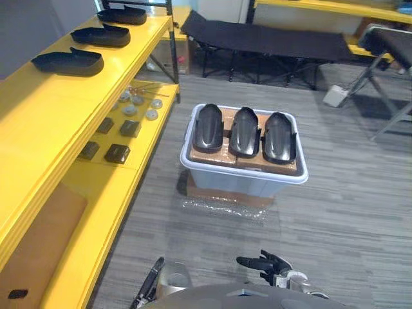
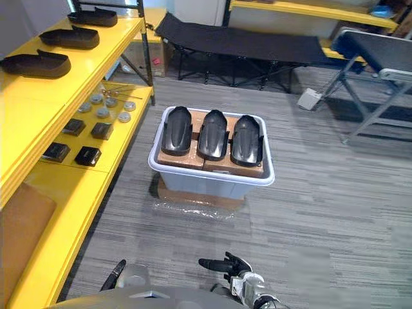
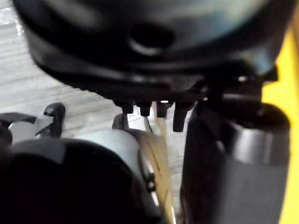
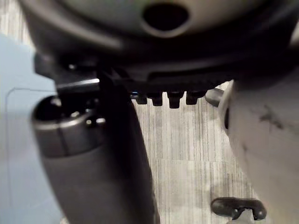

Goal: Walk over and take three plastic housings, then place them on the shelf

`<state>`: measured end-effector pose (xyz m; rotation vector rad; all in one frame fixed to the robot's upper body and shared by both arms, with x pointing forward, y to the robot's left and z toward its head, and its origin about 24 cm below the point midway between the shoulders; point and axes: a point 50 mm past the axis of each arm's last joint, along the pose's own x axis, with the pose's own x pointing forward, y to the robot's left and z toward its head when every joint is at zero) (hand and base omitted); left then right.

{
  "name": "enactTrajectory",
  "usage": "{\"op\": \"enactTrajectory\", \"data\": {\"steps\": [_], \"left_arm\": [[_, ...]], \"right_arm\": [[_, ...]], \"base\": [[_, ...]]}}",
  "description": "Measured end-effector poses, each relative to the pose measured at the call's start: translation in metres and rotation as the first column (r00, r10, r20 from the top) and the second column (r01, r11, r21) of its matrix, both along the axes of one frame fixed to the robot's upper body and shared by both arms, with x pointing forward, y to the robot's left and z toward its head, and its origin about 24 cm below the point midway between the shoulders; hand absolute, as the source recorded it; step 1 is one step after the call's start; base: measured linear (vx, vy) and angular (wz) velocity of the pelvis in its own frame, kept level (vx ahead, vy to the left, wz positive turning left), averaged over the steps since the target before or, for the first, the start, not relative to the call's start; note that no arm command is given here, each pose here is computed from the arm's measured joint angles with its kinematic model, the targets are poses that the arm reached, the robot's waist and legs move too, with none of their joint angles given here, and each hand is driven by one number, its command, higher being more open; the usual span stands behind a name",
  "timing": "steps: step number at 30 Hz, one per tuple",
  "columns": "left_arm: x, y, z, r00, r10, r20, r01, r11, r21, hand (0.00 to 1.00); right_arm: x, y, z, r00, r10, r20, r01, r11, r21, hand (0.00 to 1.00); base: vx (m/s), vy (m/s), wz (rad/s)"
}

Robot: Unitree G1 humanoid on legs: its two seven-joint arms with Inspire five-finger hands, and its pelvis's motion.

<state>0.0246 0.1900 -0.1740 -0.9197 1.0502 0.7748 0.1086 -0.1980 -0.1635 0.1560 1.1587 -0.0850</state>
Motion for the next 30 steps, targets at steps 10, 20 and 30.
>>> {"op": "enactTrajectory", "data": {"steps": [10,20,30], "left_arm": [[0.017,0.017,0.004,0.981,-0.192,0.021,0.188,0.976,0.112,1.0],[0.037,0.017,0.008,0.945,-0.317,0.079,0.303,0.942,0.147,1.0],[0.048,0.018,0.01,0.904,-0.422,0.068,0.411,0.901,0.14,1.0]], "right_arm": [[0.02,-0.011,0.008,0.979,-0.171,0.115,0.173,0.985,-0.011,1.0],[0.009,-0.004,0.007,0.971,-0.182,0.157,0.181,0.983,0.025,1.0],[-0.001,-0.009,0.006,0.975,-0.156,0.159,0.151,0.988,0.043,1.0]], "base": [[0.04,0.061,-0.06],[-0.07,0.114,0.08],[0.07,-0.123,0.22]]}}
